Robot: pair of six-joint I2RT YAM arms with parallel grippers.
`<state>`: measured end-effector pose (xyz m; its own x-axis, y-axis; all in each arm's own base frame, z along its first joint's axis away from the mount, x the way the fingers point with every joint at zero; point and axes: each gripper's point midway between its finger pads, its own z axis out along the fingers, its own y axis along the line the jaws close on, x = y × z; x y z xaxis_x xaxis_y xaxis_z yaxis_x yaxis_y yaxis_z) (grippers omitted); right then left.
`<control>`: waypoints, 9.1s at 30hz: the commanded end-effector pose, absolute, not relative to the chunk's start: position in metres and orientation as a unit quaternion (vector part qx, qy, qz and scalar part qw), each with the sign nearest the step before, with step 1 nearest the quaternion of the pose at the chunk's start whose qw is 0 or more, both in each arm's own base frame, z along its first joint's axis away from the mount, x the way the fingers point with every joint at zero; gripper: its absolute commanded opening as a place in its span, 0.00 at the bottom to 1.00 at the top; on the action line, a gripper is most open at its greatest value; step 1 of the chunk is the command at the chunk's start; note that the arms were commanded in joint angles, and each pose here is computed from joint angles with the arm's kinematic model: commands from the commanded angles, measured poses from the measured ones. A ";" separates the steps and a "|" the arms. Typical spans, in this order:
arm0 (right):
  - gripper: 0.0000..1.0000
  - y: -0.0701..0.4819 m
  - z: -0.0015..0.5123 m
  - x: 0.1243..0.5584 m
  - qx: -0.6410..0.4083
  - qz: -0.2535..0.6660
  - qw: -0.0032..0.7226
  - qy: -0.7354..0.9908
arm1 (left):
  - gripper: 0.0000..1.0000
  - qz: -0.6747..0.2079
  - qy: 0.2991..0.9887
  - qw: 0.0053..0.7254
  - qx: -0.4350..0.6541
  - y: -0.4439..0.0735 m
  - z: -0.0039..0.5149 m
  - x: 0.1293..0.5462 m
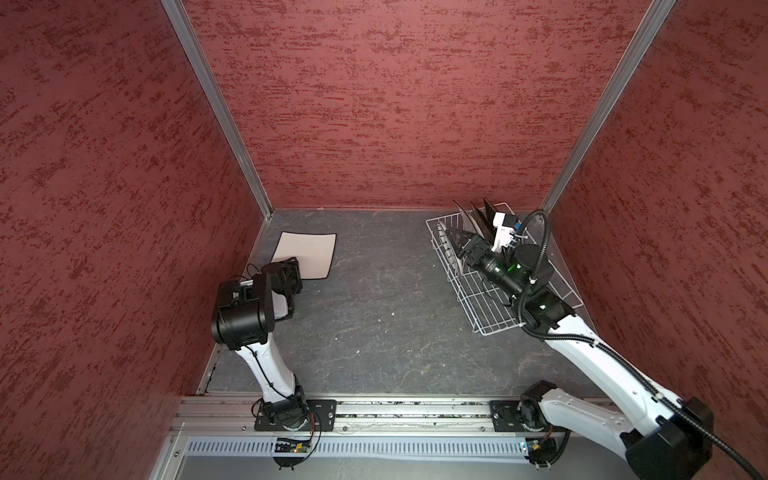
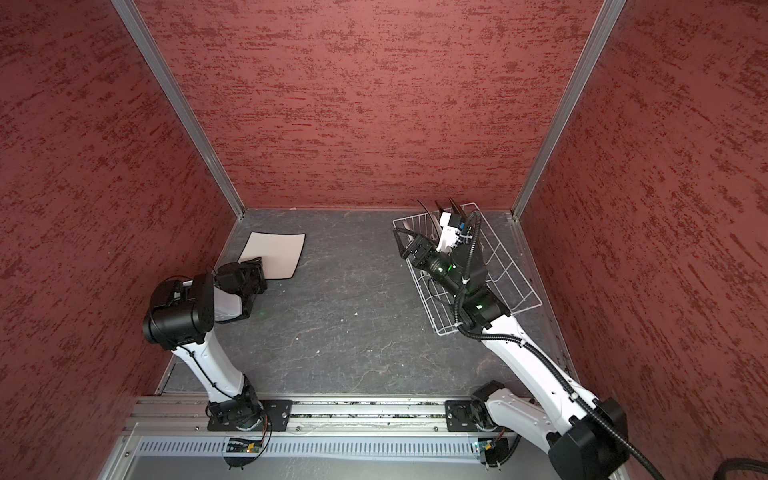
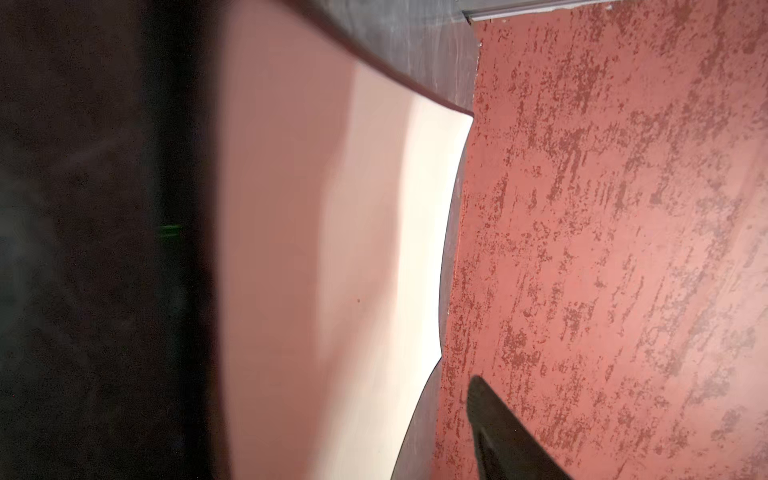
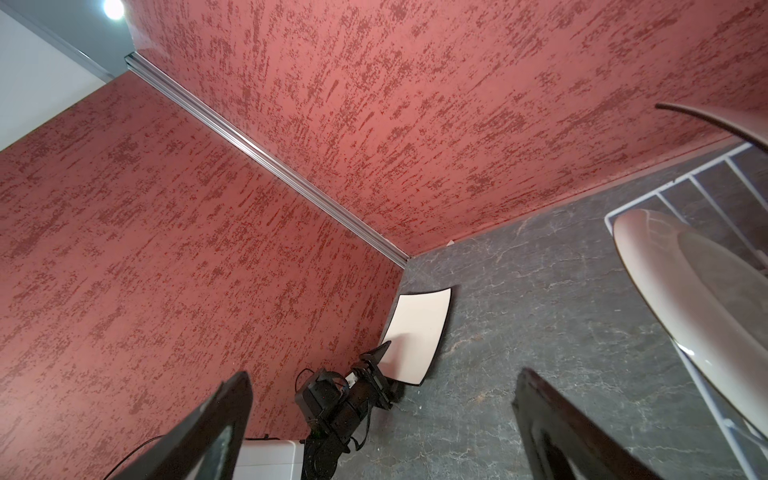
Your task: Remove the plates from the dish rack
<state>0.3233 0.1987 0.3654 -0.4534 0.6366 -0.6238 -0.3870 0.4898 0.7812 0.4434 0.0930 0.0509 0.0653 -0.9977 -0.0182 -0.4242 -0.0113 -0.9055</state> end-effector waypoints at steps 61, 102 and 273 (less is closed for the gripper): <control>0.83 0.087 0.275 0.319 0.030 -0.006 0.456 0.889 | 1.00 -0.345 0.773 0.477 -0.236 -0.112 0.192 0.311; 0.55 0.089 0.237 0.416 -0.047 -0.222 0.417 0.880 | 1.00 -0.404 0.782 0.450 -0.149 -0.161 0.223 0.310; 0.00 0.180 0.499 0.299 -0.035 -0.100 0.762 0.638 | 1.00 -0.606 0.680 0.392 -0.131 -0.196 0.264 0.305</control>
<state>0.3182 0.1959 0.4227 -0.0037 -0.4339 -0.9009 0.0544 0.8995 -0.4335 0.3106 -0.1956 0.2509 -0.6542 -0.6570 -0.3746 0.2455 0.2840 -0.9269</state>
